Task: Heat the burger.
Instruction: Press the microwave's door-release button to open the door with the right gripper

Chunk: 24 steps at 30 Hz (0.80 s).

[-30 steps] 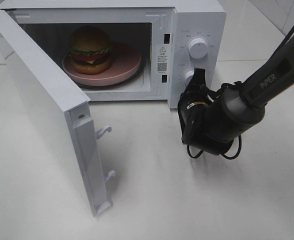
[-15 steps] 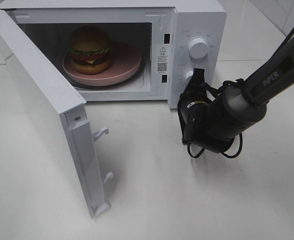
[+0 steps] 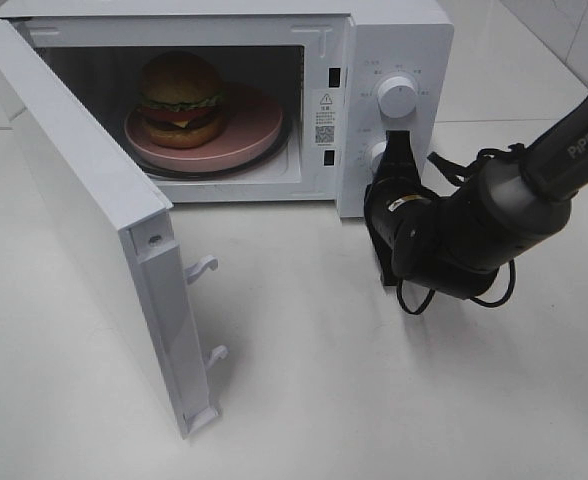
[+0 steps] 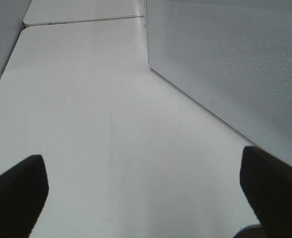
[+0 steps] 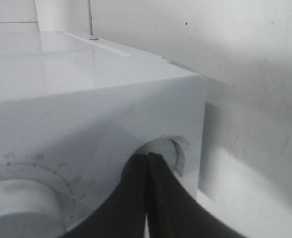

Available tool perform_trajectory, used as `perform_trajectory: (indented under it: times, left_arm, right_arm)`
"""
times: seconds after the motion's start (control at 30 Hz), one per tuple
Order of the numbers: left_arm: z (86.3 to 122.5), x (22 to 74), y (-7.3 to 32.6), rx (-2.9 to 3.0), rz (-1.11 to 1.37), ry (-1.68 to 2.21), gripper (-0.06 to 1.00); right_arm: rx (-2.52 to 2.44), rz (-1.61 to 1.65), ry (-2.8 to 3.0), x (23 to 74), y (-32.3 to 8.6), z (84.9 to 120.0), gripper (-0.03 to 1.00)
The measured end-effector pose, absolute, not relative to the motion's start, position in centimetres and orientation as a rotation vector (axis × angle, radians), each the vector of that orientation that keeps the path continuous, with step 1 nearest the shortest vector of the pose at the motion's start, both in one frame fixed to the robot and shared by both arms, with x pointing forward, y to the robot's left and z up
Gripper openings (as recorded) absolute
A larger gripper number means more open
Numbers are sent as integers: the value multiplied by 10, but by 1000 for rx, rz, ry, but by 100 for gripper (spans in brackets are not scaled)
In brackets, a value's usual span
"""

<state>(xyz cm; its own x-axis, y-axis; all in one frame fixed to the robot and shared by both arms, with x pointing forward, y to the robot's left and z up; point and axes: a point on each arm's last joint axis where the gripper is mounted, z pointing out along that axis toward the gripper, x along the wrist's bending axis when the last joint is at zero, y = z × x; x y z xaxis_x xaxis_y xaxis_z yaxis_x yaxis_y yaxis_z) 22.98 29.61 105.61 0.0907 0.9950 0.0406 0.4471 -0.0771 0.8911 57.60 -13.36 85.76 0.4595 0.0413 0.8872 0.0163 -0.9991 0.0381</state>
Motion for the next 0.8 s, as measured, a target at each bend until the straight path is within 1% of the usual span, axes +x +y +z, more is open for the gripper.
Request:
perform_trajectory:
  times: [0.33,0.63,0.8]
  left_arm:
    - [1056,230,296,1629,936,1450,98]
    - [1056,230,296,1629,936,1450,98]
    - [1056,230,296,1629,936,1450,98]
  right_arm:
    - [2644,1572,195,565,-138,870,1]
    - [2706,1418,420,546,-141,879,1]
    - [2716,1356,575,534,-143,891,1]
